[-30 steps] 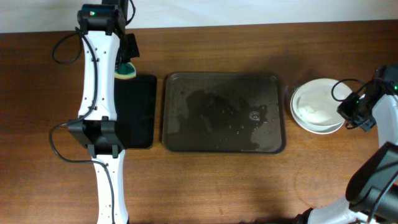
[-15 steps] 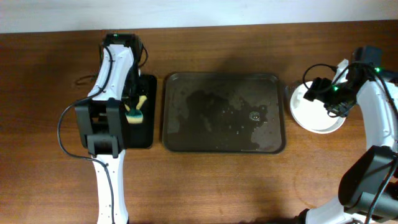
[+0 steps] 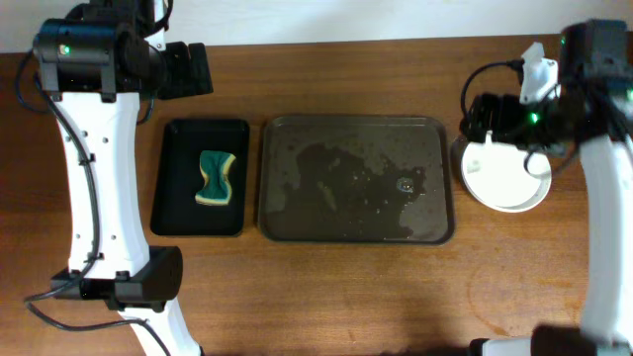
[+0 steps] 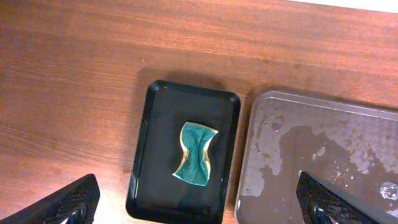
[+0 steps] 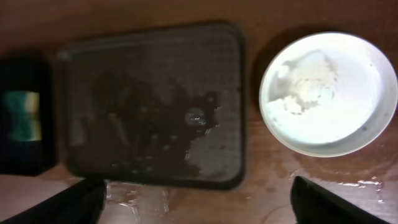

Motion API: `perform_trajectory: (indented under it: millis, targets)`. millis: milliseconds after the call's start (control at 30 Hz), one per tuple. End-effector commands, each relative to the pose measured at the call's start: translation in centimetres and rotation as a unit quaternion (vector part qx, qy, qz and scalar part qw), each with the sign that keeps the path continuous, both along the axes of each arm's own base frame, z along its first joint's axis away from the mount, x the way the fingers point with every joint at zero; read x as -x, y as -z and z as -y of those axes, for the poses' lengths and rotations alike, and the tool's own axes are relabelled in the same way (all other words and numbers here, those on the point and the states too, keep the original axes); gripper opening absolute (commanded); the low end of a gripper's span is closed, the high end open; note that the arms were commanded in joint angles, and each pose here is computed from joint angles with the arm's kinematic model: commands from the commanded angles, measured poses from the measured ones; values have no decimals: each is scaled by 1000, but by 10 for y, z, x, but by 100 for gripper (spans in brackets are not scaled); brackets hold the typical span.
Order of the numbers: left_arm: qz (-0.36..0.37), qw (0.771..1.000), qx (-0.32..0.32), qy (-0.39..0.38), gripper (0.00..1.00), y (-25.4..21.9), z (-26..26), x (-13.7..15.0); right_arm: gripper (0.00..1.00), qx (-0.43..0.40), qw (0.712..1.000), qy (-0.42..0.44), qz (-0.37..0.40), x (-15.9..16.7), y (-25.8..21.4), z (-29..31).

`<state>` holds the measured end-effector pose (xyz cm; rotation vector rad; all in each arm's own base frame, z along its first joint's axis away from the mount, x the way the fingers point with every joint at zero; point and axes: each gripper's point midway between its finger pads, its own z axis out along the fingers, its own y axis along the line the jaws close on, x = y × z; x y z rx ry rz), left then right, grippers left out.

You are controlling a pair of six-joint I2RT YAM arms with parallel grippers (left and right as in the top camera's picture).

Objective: Clean dirty plates on tray and stack at the side

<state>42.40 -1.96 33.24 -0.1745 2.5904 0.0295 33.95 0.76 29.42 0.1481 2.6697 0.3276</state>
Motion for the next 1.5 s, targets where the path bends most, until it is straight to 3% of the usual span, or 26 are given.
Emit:
perform_trajectory:
  millis: [0,133,300,367,467,600,800,867,1167,1300,1467]
  targets:
    - [-15,1000,-1,8,99,11,2,-4,99,2,997,-34,69,55,-54,-25]
    - [-15,1000,-1,8,99,11,2,-4,99,5,994,-42,103,77,-73,-30]
    - [-15,1000,-1,8,99,11,2,-4,99,28,994,-31,101,76,-71,-21]
    - [-15,1000,-1,8,99,11,2,-4,99,54,983,-71,161,66,-79,-25]
    - [-15,1000,-1,8,100,11,2,-4,99,76,948,-91,294,61,-73,-32]
    - [-15,1000,-1,8,100,11,2,-4,99,85,898,-78,424,85,-3,-32]
    - [-15,1000,-1,8,99,11,2,-4,99,93,817,-63,566,104,57,-32]
    - [-15,1000,-1,8,99,11,2,-4,99,94,805,-60,583,106,65,-32]
    - [-15,1000,-1,8,99,11,2,-4,99,100,821,-53,560,96,108,-28]
    - [-15,1000,-1,8,100,11,2,-4,99,97,850,-59,514,97,135,-28]
    - [-15,1000,-1,8,99,11,2,-4,99,97,851,-59,513,96,135,-28]
